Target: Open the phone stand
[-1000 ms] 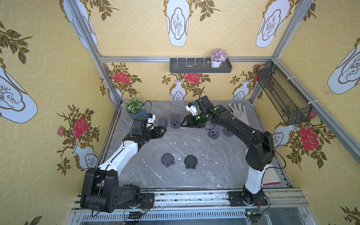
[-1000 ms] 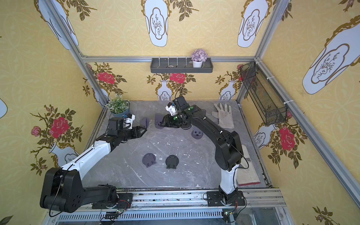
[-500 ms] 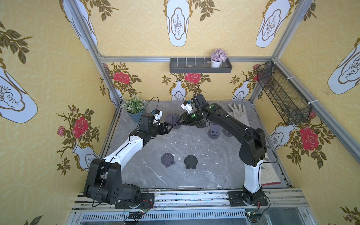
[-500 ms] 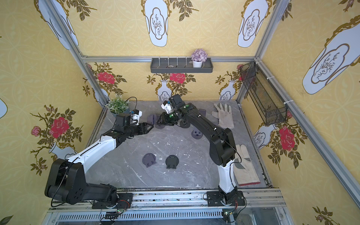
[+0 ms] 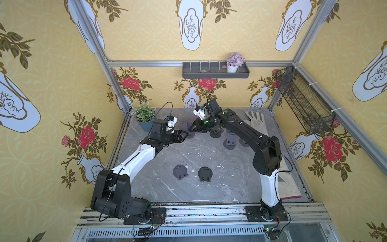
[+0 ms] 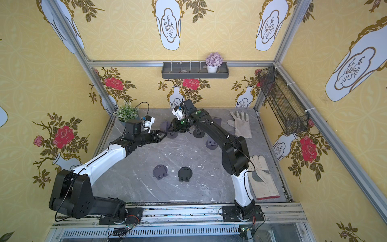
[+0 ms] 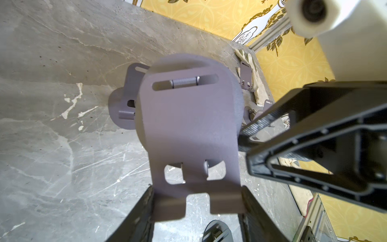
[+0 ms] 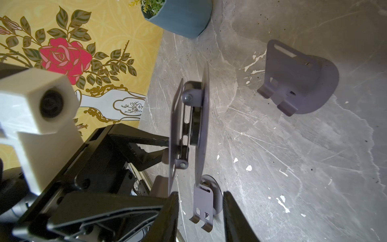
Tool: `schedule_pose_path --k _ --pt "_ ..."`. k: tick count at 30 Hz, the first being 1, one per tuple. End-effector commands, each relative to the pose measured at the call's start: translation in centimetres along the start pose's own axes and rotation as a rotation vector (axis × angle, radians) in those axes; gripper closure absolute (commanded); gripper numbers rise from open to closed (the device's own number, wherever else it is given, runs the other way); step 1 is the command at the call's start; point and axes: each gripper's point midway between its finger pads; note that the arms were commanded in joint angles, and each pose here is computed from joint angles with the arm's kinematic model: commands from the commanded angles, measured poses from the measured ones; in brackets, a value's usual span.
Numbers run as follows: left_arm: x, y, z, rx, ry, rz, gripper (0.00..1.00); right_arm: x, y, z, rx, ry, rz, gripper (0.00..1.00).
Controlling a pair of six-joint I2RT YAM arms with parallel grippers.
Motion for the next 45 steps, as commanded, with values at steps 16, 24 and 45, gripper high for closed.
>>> schedule_pose_path --k 16,24,45 --pt "-2.8 -4.9 0.9 -0.192 0.064 -0.051 0.56 -0.4 1.5 -0.9 0.028 -0.007 0.027 0.78" --pt "-3.1 -6.6 1.0 -0.184 0.052 -0.008 0.62 -2.3 0.9 1.3 -0.062 0.006 0.056 0.97" --pt "-5.0 -4.5 3.9 -0.034 0.023 -0.060 0.67 -7.4 -2.9 5.7 -0.450 0.075 0.174 1.00"
Point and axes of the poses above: each gripper's point midway between its finger pads, its own z axis back along the fingers, its own y axis along the line the jaws close on, x = y × z, and after that the axes turned 5 degrees about z, right-handed
